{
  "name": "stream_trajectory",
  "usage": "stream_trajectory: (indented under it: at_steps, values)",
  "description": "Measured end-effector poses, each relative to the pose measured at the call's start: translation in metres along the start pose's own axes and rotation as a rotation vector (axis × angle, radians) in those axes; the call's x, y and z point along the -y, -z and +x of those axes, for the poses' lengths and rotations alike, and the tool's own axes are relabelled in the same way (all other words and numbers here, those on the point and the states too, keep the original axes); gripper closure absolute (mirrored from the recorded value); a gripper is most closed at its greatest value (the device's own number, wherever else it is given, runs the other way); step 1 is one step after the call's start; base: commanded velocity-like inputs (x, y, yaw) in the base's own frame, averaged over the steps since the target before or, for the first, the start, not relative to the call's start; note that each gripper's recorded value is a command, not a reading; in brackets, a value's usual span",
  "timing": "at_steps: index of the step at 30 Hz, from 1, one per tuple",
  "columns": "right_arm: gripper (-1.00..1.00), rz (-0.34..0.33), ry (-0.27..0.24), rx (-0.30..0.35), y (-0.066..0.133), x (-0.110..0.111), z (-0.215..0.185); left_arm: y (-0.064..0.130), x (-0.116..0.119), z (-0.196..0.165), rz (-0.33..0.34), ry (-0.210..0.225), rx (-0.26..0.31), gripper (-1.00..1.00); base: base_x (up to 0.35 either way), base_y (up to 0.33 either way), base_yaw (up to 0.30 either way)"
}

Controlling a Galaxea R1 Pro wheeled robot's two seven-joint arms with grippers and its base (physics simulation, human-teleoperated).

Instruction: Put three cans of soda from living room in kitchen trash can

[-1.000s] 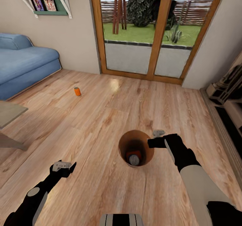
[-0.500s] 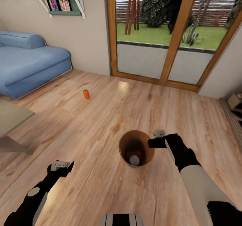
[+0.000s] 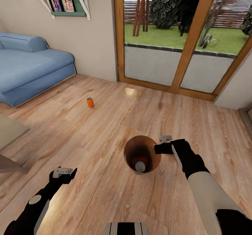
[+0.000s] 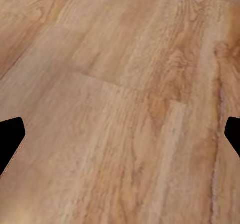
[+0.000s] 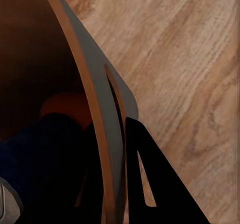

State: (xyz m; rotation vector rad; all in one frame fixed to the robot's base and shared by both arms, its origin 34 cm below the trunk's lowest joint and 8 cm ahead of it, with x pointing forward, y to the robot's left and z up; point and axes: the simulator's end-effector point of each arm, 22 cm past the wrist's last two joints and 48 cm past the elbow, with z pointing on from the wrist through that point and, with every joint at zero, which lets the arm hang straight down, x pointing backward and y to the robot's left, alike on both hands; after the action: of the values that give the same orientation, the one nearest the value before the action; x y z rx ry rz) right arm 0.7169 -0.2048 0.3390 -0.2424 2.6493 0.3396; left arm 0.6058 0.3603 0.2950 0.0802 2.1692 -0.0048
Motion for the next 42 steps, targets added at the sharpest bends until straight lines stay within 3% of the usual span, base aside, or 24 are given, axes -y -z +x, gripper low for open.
stream_trajectory:
  at_steps: [15, 42]
  values:
    - [1.00, -0.002, 0.002, 0.001, -0.0003, -0.0018, -0.0004, -0.0001, 0.0005, 0.0000, 0.000, 0.002, 0.000, -1.00, 0.325, 0.000, 0.007]
    - [1.00, -0.003, 0.003, 0.006, 0.0024, -0.0039, -0.0032, 0.0010, -0.0001, 0.0011, -0.001, 0.003, -0.002, -1.00, 0.325, 0.000, 0.227]
